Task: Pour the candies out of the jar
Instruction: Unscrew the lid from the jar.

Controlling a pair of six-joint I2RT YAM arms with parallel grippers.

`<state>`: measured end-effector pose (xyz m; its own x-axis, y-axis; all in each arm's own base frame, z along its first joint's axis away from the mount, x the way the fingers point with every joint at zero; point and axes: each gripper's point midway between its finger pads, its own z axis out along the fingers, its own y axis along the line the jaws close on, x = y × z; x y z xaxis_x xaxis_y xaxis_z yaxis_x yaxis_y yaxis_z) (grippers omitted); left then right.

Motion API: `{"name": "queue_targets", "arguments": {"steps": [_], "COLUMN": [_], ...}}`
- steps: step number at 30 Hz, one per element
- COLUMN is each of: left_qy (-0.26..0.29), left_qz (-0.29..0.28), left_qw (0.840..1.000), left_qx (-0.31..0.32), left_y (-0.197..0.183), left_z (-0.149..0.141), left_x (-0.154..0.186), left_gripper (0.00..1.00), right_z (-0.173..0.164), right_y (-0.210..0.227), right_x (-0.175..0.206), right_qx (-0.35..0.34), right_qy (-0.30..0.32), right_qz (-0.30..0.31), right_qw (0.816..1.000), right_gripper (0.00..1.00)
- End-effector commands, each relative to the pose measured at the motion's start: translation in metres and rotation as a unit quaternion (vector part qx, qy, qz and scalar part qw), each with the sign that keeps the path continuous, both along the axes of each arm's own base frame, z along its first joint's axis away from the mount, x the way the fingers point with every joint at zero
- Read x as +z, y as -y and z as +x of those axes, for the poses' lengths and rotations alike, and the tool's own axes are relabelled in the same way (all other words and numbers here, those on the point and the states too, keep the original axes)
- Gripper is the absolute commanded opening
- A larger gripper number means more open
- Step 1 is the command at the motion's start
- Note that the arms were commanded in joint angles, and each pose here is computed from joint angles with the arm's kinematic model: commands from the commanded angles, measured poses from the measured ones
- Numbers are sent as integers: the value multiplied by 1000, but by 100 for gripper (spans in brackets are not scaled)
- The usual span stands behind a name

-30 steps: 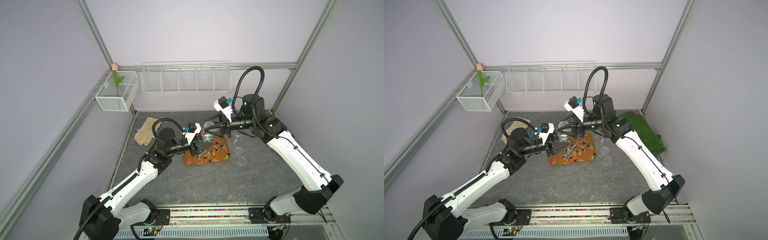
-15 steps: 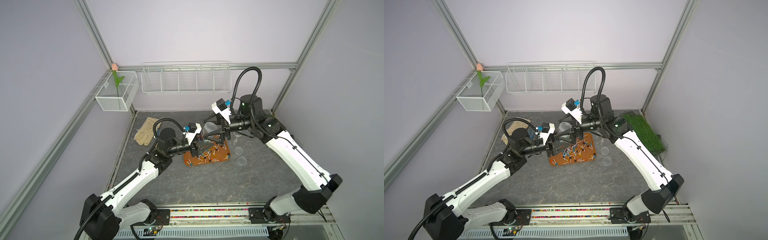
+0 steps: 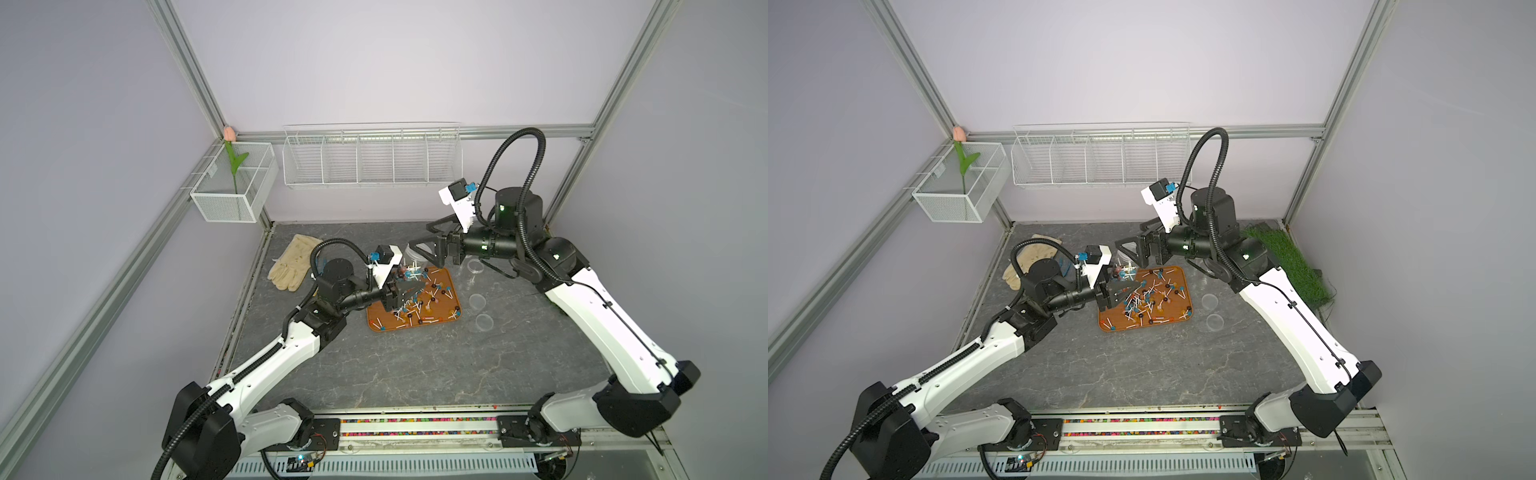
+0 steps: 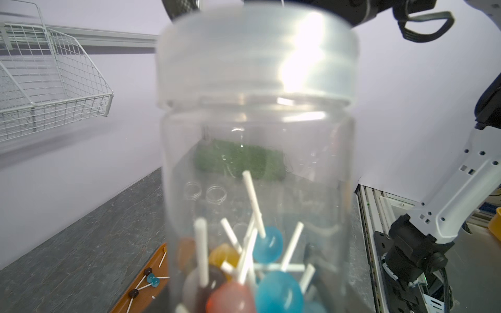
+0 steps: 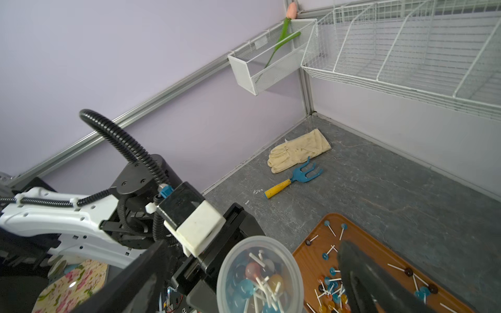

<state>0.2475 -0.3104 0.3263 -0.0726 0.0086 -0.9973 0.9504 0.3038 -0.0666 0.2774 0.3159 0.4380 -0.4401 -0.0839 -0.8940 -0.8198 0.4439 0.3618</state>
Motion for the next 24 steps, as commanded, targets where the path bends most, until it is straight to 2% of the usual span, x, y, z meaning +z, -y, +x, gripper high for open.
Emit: {"name": "queue_targets", "arguments": {"steps": [1,9,13,16,20,24], "left_qy": [24,23,25,24,26,26], "left_qz": [-11,-10,-11,-11,-14,-23], "left_qw": [1000,1000,999,999,999,999], "left_qx": [9,18,20,20,21,9], "left_y": [0,-3,-4,-4,-4,-2], "left_z": [3,3,3,3,4,1], "left_x": [8,6,6,5,7,12], "left_gripper": [51,51,51,51,51,51], "right_z": [5,6,5,5,4,-3], "right_y": [-2,-16,-20,-20,-21,-25], "right_x": [-14,-34,-34,-32,-29,-22], "right_qx": [-38,-30,-22,-21,-15,14], "right_qy": [-40,-60,-58,-52,-46,-22], "right_qz": [-13,-34,-34,-33,-32,-33], "right_qw": [998,997,997,998,998,999], "right_gripper": [98,86,66,57,51,49]}}
